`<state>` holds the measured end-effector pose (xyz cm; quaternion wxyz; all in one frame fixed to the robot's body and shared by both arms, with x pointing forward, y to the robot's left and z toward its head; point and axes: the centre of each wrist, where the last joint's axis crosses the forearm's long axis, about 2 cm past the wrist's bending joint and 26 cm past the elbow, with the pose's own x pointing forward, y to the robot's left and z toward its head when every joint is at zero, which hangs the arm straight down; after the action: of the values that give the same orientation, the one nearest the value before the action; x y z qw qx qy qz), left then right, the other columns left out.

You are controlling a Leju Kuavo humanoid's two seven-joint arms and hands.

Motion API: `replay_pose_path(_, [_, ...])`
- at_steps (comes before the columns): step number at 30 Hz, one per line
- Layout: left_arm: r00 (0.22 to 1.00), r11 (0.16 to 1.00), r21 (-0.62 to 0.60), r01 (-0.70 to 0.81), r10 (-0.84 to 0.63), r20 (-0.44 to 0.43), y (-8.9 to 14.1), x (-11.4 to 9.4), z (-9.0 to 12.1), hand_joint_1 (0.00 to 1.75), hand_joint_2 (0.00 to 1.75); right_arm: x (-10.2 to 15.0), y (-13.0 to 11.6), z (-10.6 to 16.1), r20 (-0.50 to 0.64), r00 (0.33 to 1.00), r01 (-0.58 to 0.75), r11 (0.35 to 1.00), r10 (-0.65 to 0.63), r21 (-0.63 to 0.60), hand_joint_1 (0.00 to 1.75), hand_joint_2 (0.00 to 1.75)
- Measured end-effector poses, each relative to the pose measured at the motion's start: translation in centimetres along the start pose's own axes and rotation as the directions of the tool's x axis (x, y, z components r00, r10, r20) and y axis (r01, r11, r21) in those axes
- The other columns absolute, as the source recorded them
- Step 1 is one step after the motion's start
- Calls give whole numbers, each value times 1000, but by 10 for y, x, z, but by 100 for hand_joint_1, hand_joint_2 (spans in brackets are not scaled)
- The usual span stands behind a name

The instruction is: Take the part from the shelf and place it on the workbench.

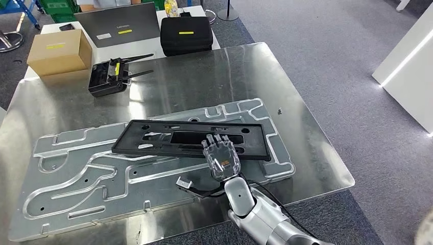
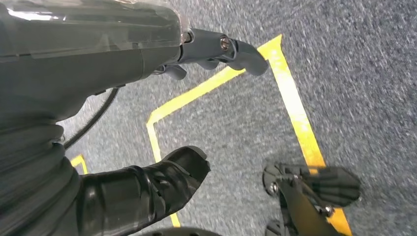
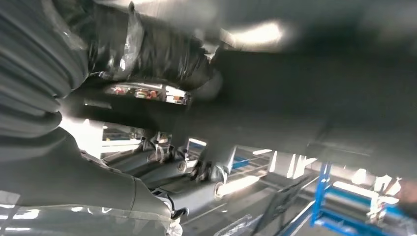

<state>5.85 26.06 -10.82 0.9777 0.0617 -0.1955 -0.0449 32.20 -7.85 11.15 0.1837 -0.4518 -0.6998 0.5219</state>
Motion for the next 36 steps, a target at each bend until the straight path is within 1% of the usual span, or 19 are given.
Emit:
replay_pose_path(3, [1000,1000,4,-4,4,4,-2,1,0,0,0,2,7,8,8,1000,0,1000,0,28,0,0])
replay_pose_path(9, [1000,1000,15,-19,19,-3,-1,0,0,0,0,-1,13,15,23,1000,10,998,-11,61,0,0])
replay_pose_path(14, [1000,1000,17,-19,19,-4,-2,1,0,0,0,-4,13,13,-5,1000,28,997,-28,65,0,0])
replay_pose_path(25, [1000,999,23,-29,29,-12,0,-1,1,0,0,0,18,19,-44,997,66,993,-62,99,0,0])
replay_pose_path(36, [999,999,24,-33,33,-7,2,1,-1,0,0,0,20,21,-70,995,82,990,-75,112,0,0])
